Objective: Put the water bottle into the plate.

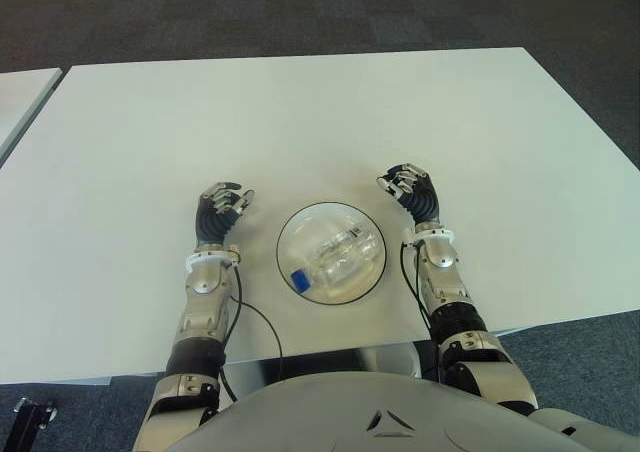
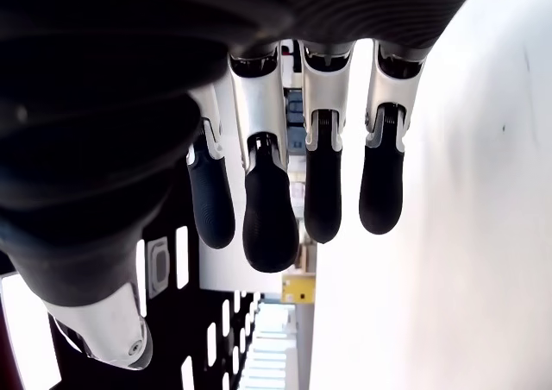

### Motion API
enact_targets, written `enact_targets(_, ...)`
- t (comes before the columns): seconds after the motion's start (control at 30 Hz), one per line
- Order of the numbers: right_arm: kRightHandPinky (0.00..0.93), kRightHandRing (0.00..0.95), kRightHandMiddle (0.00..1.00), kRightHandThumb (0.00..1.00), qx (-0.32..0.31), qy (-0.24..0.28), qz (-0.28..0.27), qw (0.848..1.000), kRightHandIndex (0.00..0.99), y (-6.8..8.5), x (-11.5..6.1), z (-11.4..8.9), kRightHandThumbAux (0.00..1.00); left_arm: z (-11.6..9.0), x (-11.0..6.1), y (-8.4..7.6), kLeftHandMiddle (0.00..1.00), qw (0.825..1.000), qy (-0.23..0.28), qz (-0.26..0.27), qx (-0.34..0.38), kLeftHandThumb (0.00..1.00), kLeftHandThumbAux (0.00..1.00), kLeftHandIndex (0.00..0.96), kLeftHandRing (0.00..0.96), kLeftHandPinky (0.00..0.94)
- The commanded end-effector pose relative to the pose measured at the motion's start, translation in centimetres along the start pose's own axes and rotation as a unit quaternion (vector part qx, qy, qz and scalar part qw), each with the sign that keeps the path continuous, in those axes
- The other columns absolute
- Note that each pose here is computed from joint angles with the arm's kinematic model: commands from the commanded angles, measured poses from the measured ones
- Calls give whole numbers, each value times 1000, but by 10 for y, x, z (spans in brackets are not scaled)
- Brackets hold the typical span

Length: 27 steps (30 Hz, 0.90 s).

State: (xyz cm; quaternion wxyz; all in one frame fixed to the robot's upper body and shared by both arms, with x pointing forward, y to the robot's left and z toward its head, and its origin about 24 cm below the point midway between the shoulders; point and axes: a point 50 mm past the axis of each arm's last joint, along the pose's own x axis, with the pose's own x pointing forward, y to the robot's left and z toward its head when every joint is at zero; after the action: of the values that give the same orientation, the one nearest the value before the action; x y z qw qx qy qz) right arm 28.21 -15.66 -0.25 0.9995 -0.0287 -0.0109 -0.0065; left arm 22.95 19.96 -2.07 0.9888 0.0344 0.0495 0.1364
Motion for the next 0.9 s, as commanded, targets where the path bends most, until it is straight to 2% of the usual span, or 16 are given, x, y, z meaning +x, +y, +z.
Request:
enact_targets(0.03, 743, 726, 729, 708, 0, 19, -2, 1000, 439, 0, -4, -6, 727, -3, -3, -1, 625, 1000, 12, 0, -3, 709, 714, 436, 604, 586)
enact_targets(0.5, 730, 719, 723, 709, 4, 19, -2, 1000, 439, 0, -4, -6, 727, -4, -3, -1, 628, 1000, 8, 1, -23, 709, 712, 435, 605, 598)
enact_targets(0.9, 739, 722, 725, 708, 6, 18, -2, 1000, 439, 1, -5, -6, 727, -4, -3, 0, 641, 1000, 8, 5, -13, 710, 712, 436, 619, 608)
